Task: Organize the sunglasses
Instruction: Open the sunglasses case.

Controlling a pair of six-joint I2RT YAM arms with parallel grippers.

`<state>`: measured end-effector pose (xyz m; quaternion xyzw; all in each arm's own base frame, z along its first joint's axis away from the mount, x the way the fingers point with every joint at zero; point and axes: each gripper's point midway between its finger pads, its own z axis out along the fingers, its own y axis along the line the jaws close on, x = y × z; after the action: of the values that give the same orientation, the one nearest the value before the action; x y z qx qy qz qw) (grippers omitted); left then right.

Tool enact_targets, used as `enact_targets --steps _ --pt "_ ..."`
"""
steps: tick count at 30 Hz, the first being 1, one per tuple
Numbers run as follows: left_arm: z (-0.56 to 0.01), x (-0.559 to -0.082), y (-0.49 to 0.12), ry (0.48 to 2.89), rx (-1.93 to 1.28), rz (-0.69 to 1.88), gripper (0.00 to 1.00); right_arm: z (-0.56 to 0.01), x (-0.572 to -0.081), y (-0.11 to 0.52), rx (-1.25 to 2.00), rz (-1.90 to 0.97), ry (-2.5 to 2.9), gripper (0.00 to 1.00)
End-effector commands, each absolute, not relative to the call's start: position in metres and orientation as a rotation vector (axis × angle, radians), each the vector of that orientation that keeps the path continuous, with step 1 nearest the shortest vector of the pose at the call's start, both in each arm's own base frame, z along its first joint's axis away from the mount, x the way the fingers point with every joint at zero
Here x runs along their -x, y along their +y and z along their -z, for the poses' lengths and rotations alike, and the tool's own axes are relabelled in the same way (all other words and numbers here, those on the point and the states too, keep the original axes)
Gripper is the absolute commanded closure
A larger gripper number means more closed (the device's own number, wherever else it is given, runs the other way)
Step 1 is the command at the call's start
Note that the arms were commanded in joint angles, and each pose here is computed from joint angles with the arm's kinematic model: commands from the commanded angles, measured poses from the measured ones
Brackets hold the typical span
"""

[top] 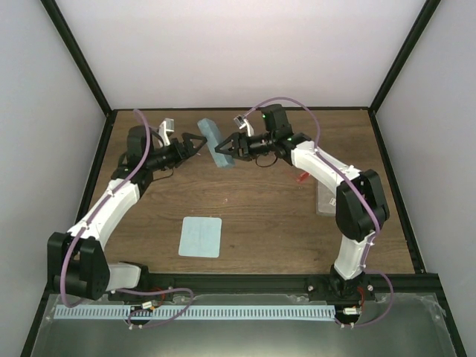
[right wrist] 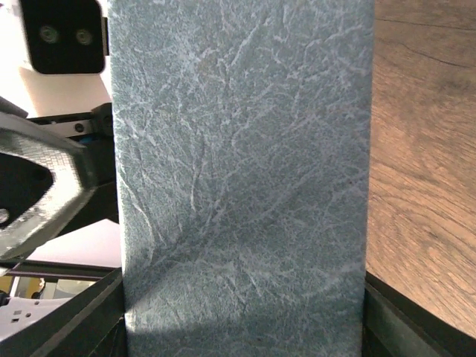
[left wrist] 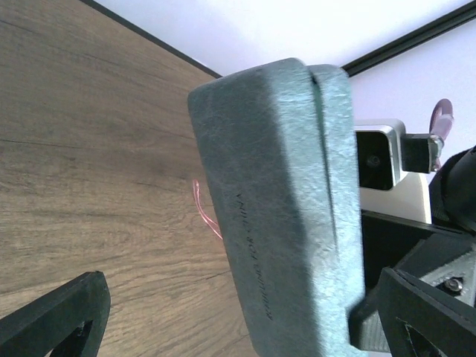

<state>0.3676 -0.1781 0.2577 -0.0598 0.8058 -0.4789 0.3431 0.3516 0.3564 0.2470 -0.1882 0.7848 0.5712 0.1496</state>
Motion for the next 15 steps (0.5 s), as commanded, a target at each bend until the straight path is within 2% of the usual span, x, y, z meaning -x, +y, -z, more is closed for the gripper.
enact_targets --steps 1,15 --pt "-0.265 -0.372 -0.184 2.069 0.132 1.285 0.0 -0.295 -0.34 0.354 0.639 -1.703 2.094 0.48" --pt "-0.258 -0.38 -0.194 2.092 0.109 1.327 0.0 -0.299 -0.324 0.35 0.664 -1.748 2.075 0.48"
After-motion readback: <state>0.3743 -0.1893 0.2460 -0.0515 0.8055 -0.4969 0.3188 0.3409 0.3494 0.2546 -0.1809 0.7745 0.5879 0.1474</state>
